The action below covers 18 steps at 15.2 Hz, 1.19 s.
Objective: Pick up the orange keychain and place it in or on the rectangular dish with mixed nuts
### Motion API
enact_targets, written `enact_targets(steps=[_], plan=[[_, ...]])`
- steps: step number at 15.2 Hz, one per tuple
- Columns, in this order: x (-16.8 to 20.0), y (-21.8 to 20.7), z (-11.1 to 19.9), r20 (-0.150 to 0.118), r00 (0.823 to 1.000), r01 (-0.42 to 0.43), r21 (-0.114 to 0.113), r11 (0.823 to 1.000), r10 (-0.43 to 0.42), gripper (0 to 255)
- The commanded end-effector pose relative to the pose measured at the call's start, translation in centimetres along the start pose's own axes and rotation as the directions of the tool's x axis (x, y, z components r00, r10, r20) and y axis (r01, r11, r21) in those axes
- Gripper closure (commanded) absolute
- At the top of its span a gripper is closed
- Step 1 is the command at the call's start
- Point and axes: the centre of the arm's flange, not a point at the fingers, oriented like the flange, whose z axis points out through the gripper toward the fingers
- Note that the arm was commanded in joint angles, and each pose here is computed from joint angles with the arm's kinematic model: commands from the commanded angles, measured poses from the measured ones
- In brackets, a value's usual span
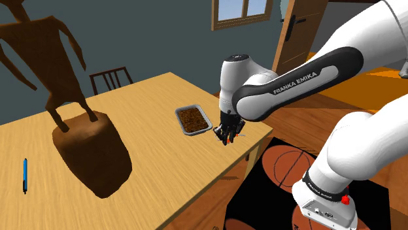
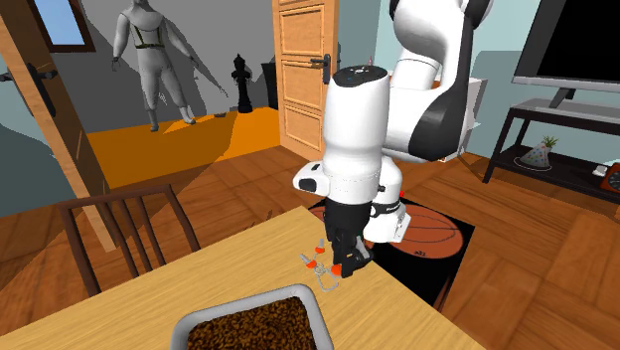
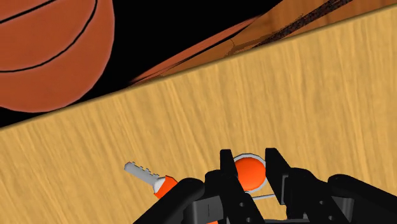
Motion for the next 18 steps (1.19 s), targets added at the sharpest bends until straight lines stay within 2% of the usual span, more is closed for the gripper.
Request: enact_targets(steps=[1,18], plan=[[0.0,0.0,-1.1,0.001,1.000,0.000,-0.001,1.000,0.000,255],[0.0,0.0,-10.1,0.001,1.000,0.000,-0.001,1.000,0.000,255]])
